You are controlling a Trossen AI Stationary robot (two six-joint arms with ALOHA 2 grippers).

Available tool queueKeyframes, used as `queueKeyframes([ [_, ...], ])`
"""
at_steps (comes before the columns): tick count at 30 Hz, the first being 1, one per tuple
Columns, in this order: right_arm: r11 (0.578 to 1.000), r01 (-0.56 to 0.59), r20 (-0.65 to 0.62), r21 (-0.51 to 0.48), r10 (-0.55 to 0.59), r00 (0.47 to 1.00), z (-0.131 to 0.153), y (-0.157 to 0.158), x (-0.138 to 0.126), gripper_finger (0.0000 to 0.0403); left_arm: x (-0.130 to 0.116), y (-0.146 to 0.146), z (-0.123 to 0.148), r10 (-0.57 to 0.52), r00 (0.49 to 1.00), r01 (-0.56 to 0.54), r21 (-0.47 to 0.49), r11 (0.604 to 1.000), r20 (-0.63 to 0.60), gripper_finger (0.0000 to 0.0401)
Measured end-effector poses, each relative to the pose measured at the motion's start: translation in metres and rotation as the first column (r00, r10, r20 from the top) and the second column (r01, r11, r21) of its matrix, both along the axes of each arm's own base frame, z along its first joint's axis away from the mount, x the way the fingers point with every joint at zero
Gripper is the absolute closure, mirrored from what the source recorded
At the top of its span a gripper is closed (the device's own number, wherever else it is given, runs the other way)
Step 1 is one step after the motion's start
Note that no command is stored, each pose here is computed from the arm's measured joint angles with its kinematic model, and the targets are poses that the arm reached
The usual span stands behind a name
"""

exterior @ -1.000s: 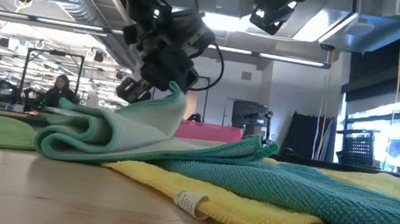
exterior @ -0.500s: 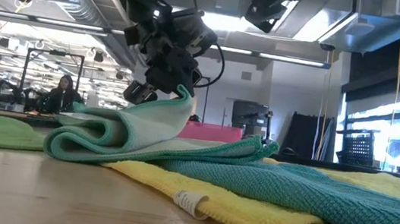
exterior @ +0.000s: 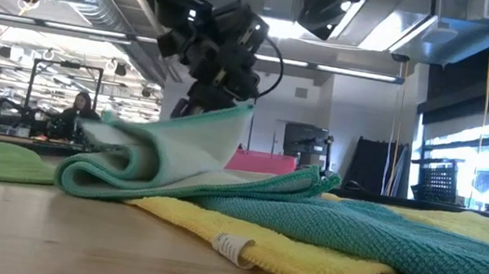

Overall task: Fold microfiber towels
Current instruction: Fold the light green microfiber cloth

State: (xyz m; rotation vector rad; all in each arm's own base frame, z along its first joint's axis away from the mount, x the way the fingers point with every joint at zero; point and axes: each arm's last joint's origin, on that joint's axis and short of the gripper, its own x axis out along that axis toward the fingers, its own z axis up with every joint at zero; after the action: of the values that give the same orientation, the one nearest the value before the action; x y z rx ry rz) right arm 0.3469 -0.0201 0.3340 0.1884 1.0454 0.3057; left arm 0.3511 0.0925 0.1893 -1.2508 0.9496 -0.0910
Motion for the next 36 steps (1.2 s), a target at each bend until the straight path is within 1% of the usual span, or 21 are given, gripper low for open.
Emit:
queueKeyframes([
  [3,1.0,0.018,-0.007,0.009,-0.017,1.0,0.0,0.0,0.0,0.0276,0.004,0.002,0.008,-0.002,1.0,0.002,0.009,1.0,0.031,0.0276],
  [7,0.999,0.031,-0.004,-0.009,-0.031,1.0,0.0,-0.001,0.001,0.0276,0.006,0.004,0.014,-0.021,0.998,0.022,-0.015,1.0,0.057,0.0276],
  [9,0.998,0.056,-0.002,-0.021,-0.056,0.998,0.0,-0.001,0.001,0.0276,0.006,0.004,0.013,-0.022,0.999,0.023,-0.017,1.0,0.048,0.0276],
  [12,0.997,0.079,-0.003,-0.009,-0.079,0.997,0.001,-0.002,0.002,0.0276,0.004,0.003,0.011,-0.019,1.0,0.02,-0.018,1.0,0.02,0.0276],
  [19,0.993,0.12,0.008,0.018,-0.12,0.993,0.002,0.0,0.005,0.0276,-0.001,0.003,0.006,-0.023,0.999,0.024,0.043,0.999,-0.034,0.0275],
  [24,0.993,0.113,0.011,0.014,-0.113,0.994,0.002,0.005,0.005,0.0276,-0.003,0.003,0.004,-0.042,0.998,0.046,0.096,0.994,-0.041,0.0252],
  [29,0.994,0.112,0.006,0.02,-0.112,0.994,0.002,0.009,0.005,0.0276,-0.005,0.004,0.004,-0.05,0.998,0.055,0.108,0.993,-0.046,0.0224],
  [33,0.993,0.118,0.014,0.002,-0.118,0.993,0.0,0.012,0.009,0.0276,-0.018,0.01,0.013,-0.083,0.995,0.089,0.104,0.991,-0.052,0.0221],
  [34,0.992,0.123,0.013,-0.01,-0.123,0.992,-0.001,0.012,0.009,0.0276,-0.024,0.012,0.017,-0.094,0.994,0.1,0.119,0.988,-0.055,0.0222],
  [36,0.99,0.137,0.044,-0.016,-0.136,0.99,-0.004,0.013,0.015,0.0276,-0.038,0.014,0.028,-0.098,0.991,0.114,0.199,0.973,-0.087,0.0224],
])
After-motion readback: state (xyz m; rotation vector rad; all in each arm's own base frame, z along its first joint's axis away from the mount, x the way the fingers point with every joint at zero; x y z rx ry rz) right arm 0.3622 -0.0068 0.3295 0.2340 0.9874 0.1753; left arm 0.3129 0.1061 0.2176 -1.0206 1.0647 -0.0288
